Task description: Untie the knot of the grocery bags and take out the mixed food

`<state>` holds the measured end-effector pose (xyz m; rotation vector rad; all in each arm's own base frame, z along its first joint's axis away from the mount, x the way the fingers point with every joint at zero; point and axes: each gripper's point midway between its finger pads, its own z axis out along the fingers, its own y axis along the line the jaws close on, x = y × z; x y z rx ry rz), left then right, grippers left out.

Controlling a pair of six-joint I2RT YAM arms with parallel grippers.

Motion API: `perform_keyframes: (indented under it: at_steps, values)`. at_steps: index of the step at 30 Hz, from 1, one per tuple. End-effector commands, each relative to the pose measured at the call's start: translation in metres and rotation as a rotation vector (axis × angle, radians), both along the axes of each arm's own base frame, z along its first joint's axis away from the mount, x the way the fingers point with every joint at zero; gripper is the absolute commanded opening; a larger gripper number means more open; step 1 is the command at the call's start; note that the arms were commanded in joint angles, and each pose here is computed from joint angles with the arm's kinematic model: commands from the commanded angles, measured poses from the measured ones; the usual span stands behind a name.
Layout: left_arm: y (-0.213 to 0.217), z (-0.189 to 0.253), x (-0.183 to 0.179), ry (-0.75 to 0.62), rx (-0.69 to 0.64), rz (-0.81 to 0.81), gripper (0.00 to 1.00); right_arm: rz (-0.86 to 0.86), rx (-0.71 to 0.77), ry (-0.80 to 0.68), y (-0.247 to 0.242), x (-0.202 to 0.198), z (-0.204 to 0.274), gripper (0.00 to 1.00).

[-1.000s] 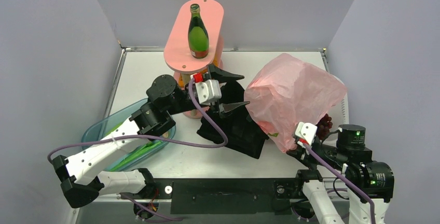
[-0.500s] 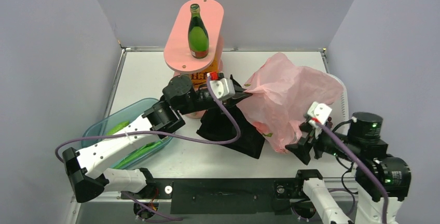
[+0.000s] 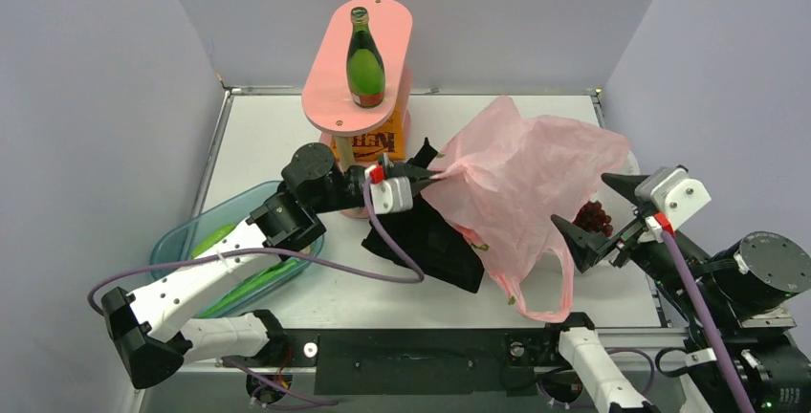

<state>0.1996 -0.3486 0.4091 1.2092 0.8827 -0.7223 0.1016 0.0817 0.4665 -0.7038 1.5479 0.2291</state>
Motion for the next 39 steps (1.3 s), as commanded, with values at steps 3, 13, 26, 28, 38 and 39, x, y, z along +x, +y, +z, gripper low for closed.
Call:
perform_keyframes:
  at_steps: [3, 13, 26, 28, 38, 39]
  values:
    - [-0.007, 0.027, -0.057, -0.271, 0.018, -0.230, 0.00, 0.297, 0.129, -0.070, 0.049, 0.039, 0.033, 0.84]
    - [-0.004, 0.050, -0.098, -0.376, -0.024, -0.330, 0.00, 0.480, -0.171, 0.235, 0.080, 0.062, -0.094, 0.87]
    - [-0.006, 0.009, -0.057, -0.267, 0.077, -0.109, 0.00, 0.525, -0.240, 0.176, 0.088, 0.056, -0.109, 0.00]
    - [-0.010, 0.012, -0.050, -0.247, 0.060, -0.083, 0.00, 0.528, -0.226, 0.129, 0.089, 0.054, -0.097, 0.00]
    - [0.031, -0.049, -0.109, -0.456, 0.274, -0.391, 0.00, 0.206, -0.253, 0.039, 0.045, 0.085, -0.060, 0.71]
    - [0.035, -0.051, -0.112, -0.475, 0.284, -0.395, 0.00, 0.203, -0.245, 0.047, 0.045, 0.086, -0.057, 0.73]
